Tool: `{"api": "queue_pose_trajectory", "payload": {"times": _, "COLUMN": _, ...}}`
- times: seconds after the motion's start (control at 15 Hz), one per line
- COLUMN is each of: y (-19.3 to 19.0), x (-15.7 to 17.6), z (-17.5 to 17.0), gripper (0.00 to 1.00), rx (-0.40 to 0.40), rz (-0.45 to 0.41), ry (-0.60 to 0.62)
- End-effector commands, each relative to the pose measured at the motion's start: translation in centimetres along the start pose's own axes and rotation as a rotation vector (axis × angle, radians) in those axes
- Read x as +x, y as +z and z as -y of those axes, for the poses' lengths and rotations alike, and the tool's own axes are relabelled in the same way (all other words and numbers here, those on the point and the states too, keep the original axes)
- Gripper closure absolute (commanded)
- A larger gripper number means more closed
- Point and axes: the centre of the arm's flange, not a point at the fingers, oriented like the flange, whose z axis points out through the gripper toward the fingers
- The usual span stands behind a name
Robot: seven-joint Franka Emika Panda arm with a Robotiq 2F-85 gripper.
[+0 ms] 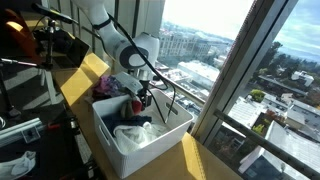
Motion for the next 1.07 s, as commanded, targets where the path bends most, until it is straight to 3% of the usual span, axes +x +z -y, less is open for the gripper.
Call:
{"api": "queue_pose_trajectory", "payload": {"times": 0.0, "y": 2.1, "x": 0.3, "z": -0.2, "gripper": 0.00, "rx": 0.033, "rz": 0.009, "ry": 0.032}}
{"api": "queue_pose_trajectory", "payload": {"times": 0.53, "y": 4.8, "x": -0.7, "z": -1.8, "gripper": 0.00, "rx": 0.147, "rz": 0.017, "ry": 0.120}}
{"api": "queue_pose_trajectory", "payload": {"times": 1.0, "y": 7.4, "x": 0.4, "z": 0.2, "gripper": 0.00, "rx": 0.280, "rz": 0.007, "ry": 0.135}}
